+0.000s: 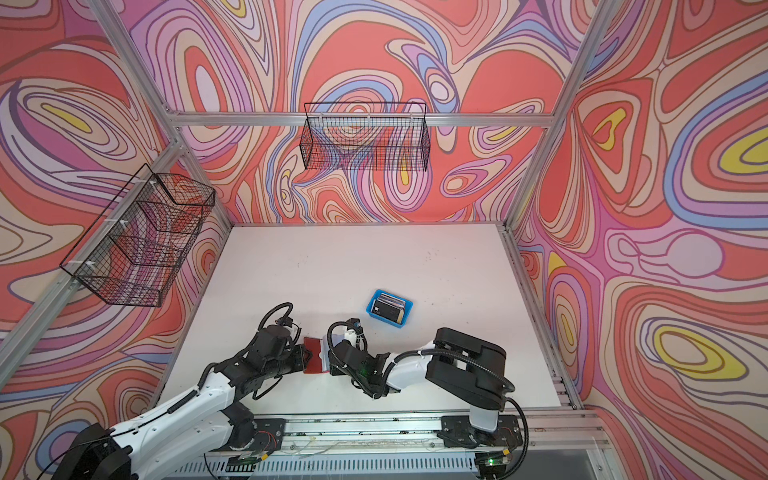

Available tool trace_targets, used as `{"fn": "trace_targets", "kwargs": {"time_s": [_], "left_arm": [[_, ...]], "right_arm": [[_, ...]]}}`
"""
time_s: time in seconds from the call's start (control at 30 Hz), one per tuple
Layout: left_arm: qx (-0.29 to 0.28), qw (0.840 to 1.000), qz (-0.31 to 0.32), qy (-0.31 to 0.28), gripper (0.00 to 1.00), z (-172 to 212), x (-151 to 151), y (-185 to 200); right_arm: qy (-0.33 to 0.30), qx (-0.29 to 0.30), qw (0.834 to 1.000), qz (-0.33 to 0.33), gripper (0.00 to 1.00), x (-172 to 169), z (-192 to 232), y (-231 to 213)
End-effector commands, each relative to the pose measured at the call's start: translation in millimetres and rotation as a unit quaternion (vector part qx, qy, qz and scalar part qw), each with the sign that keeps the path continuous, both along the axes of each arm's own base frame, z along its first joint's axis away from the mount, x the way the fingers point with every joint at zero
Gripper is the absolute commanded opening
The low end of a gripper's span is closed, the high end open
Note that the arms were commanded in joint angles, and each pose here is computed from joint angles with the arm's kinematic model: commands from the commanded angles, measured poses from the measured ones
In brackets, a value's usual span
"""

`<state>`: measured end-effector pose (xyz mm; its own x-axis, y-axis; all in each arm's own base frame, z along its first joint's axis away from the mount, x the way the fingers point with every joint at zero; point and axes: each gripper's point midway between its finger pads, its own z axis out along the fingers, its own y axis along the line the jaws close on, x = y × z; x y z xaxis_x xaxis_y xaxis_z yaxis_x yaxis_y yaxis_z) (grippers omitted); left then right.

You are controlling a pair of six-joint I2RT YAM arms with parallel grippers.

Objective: Put the credit cards into the card holder

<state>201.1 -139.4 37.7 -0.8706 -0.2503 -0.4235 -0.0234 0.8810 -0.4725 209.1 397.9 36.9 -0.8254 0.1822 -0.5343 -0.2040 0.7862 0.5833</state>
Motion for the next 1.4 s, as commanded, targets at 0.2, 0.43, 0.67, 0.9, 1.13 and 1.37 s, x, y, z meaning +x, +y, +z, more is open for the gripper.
{"fn": "trace_targets", "kwargs": {"time_s": [0.2,0.43,0.67,0.9,1.13,1.37], "left_arm": [[0.009,1.0,0.001,0.011,0.12,-9.3,-5.5,5.0],[0.008,1.0,0.002,0.008,0.12,-8.2,-5.1,5.1],[0.008,1.0,0.001,0.008,0.12,-8.1,-5.4,5.0],[0.015,1.0,0.011,0.008,0.12,-9.6,-4.1,8.4],[0.026,0.999,0.031,0.01,0.12,-11.0,-3.0,15.6],[0.038,0.998,0.051,0.006,0.16,-9.8,-2.1,24.8]], "right_arm": [[0.047,0.029,0.998,0.015,0.44,9.7,-17.4,5.1],[0.039,0.033,0.998,0.019,0.48,23.7,-17.3,9.1],[0.039,0.035,0.998,0.028,0.55,29.2,-15.2,12.3],[0.035,0.08,0.994,0.063,0.55,11.3,9.0,23.3],[0.039,0.118,0.988,0.09,0.51,-3.4,20.9,35.4],[0.028,0.146,0.984,0.101,0.47,-8.3,32.8,41.5]]}}
